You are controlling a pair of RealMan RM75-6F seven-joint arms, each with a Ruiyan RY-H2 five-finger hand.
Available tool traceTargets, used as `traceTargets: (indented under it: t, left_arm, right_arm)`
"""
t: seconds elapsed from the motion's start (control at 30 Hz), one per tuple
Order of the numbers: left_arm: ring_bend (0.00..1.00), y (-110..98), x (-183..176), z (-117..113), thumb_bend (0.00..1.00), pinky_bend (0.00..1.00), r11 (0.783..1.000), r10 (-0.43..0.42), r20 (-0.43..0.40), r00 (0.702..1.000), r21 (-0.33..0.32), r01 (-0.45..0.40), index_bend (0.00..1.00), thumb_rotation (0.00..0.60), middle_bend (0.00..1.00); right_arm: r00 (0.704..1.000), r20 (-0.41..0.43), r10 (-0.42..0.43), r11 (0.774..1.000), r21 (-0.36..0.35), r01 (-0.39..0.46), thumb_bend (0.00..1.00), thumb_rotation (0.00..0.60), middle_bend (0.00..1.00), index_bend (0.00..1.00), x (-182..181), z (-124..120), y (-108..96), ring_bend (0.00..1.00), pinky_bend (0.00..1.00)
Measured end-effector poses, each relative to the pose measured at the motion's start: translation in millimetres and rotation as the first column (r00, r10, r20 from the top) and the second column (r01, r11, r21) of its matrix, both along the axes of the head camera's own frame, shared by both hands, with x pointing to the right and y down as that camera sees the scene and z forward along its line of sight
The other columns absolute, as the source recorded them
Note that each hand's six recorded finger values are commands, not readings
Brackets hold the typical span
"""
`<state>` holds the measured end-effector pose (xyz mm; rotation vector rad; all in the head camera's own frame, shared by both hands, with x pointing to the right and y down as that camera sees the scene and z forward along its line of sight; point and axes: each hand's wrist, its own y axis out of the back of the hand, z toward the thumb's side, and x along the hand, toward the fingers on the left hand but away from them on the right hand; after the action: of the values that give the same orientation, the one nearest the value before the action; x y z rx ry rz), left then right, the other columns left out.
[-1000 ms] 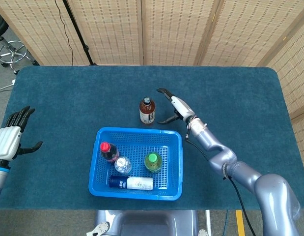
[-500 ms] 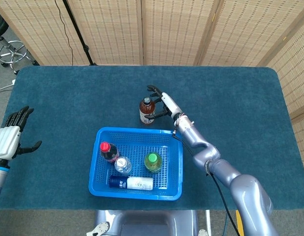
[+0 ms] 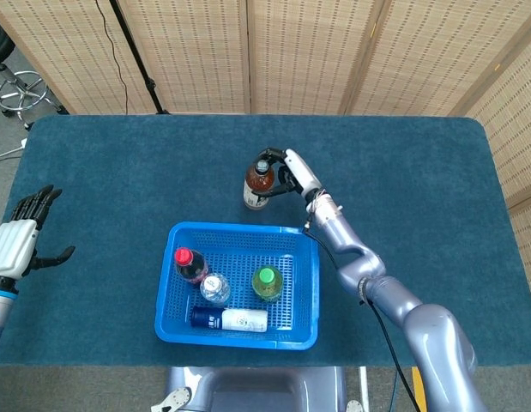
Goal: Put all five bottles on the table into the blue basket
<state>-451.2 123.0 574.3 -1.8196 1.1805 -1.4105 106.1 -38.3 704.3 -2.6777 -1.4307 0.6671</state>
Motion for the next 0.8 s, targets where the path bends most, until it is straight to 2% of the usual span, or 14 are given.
traceTargets:
  t: [0.23, 0.4, 0.5, 0.63, 0.8]
  left_arm:
    - [0.00, 1, 3, 2, 0.24, 0.00, 1.000, 0.009, 0.012, 1.000, -0.001, -0.009, 0.00, 0.600, 0.00]
    - [0.00, 3, 6, 2, 0.24, 0.00, 1.000, 0.018, 0.014, 1.000, -0.001, -0.018, 0.00, 0.600, 0.00]
    - [0.00, 4, 7, 2, 0.24, 0.00, 1.000, 0.021, 0.013, 1.000, 0.001, -0.021, 0.00, 0.600, 0.00]
    - [0.00, 4, 8, 2, 0.24, 0.00, 1.000, 0.026, 0.014, 1.000, -0.002, -0.026, 0.00, 0.600, 0.00]
    - [0.00, 4, 8, 3, 0.24, 0.00, 1.000, 0.027, 0.014, 1.000, -0.004, -0.027, 0.00, 0.600, 0.00]
  right_arm:
    - [0.995, 0.091, -0.047, 0.998, 0.049, 0.043, 0.42, 0.600, 0.57, 0.54, 9, -50, 1, 0.68, 0.77]
    - [0.986, 0.136, -0.095, 0.995, 0.043, 0.090, 0.42, 0.600, 0.57, 0.54, 19, -92, 17, 0.68, 0.77]
    - [0.984, 0.135, -0.114, 0.993, 0.035, 0.110, 0.42, 0.600, 0.57, 0.54, 30, -115, 27, 0.68, 0.77]
    - [0.982, 0.137, -0.131, 0.991, 0.006, 0.131, 0.42, 0.600, 0.57, 0.54, 38, -128, 42, 0.68, 0.77]
    - [0.976, 0.133, -0.175, 0.984, -0.018, 0.179, 0.42, 0.600, 0.57, 0.54, 34, -125, 59, 0.68, 0.77]
